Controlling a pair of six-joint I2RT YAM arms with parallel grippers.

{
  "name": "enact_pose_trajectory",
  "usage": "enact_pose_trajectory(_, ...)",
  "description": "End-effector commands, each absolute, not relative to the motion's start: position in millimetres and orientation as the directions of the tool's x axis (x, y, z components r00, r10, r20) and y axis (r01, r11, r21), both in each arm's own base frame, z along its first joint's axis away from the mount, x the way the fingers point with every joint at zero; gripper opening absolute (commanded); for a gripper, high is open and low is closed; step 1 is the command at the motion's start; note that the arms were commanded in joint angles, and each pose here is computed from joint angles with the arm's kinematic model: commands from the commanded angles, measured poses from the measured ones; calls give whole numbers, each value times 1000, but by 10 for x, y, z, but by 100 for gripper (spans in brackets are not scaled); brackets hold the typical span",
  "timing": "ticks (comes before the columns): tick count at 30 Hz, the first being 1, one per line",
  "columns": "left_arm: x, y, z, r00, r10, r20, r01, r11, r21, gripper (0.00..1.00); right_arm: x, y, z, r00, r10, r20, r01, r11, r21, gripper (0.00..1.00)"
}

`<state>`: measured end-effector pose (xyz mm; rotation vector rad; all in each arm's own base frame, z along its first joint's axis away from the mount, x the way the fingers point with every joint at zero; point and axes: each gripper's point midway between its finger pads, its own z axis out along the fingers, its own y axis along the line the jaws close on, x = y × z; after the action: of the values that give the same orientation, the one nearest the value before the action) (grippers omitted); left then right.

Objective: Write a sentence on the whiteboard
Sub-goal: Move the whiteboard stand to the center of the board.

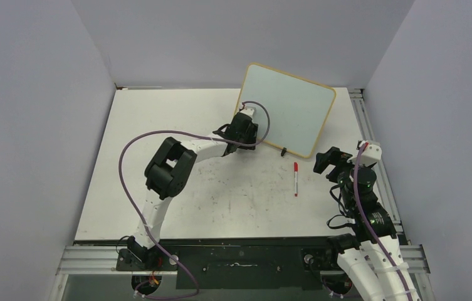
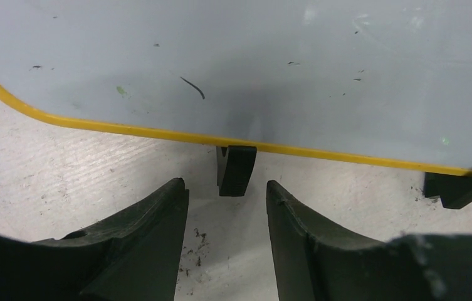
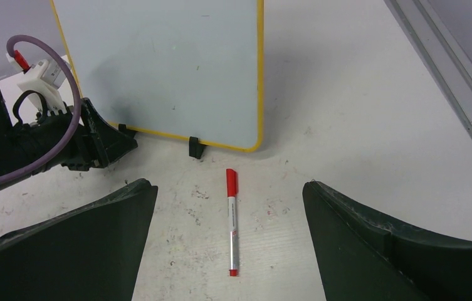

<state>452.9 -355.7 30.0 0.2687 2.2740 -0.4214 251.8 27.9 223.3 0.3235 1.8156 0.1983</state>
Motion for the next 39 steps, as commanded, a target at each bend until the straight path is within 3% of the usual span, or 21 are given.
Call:
enact_pose_trajectory(1, 4661, -3616, 389, -644, 83, -761, 343, 920, -190, 47, 2573, 299, 2418, -192, 327, -925, 93, 945, 315, 90)
enact_pose_trajectory(18, 4807, -3603, 302, -626, 113, -772, 333, 933, -134, 29, 2591, 305, 2388, -205, 323, -924, 95, 946, 309, 90)
enact_pose_trajectory(25, 4775, -3658, 323, -615, 130, -778, 352, 928, -123, 27, 2595, 307, 2378, -208, 322, -924, 95, 947, 308, 90)
enact_pose_trajectory(37, 4709, -3616, 337, -591, 152, -792, 321, 945, -58, 0, 2601, 315, 2380, -210, 319, -924, 91, 947, 307, 90)
enact_pose_trajectory(39, 4685, -3555, 340, -585, 153, -797, 288, 957, -27, 0, 2600, 316, 2376, -212, 319, -924, 91, 947, 307, 90)
